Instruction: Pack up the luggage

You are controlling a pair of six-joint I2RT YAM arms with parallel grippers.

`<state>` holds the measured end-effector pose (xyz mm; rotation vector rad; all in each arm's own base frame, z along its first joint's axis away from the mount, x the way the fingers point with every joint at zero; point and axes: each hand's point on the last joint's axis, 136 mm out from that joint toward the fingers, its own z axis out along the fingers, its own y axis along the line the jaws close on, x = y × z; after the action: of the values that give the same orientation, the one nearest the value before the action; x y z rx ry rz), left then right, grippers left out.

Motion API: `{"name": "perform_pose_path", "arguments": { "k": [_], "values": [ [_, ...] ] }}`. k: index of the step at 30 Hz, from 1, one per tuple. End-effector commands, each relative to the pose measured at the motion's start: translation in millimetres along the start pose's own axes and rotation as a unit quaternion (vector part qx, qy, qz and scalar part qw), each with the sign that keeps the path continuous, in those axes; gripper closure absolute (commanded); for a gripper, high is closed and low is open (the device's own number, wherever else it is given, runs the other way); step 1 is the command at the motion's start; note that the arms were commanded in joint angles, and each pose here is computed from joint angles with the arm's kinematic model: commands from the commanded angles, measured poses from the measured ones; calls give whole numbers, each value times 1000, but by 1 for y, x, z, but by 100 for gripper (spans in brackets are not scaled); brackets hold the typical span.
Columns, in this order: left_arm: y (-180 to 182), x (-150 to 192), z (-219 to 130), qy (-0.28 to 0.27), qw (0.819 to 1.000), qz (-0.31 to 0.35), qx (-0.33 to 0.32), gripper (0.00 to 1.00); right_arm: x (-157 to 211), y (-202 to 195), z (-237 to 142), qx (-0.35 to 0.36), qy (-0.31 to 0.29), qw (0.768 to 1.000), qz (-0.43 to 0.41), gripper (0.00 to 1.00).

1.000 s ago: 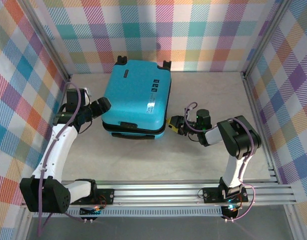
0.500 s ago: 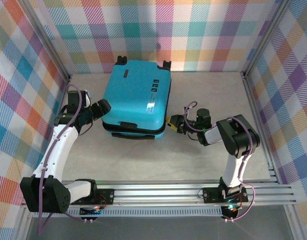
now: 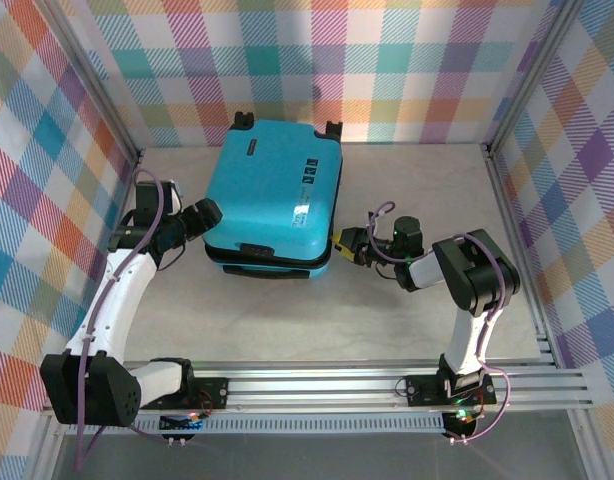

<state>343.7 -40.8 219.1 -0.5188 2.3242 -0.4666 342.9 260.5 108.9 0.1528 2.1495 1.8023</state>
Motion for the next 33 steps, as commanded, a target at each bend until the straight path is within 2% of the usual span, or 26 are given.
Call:
{"name": "perform_pose_path", "arguments": {
  "k": [1,17,29,33],
  "values": [
    [-3,-5,-3,-7,1000,7,1,18,-5,25,2,-37,1,999,-39,52],
    [-3,-4,-6,-9,1000,9,-1,18,4,23,0,-33,9,999,-38,64],
    [-4,-4,-9,-11,1000,7,4,18,18,20,2,-18,25,998,-50,65],
    [-4,-4,-9,-11,1000,7,3,18,18,22,2,-16,25,998,-52,71]
  ]
}}
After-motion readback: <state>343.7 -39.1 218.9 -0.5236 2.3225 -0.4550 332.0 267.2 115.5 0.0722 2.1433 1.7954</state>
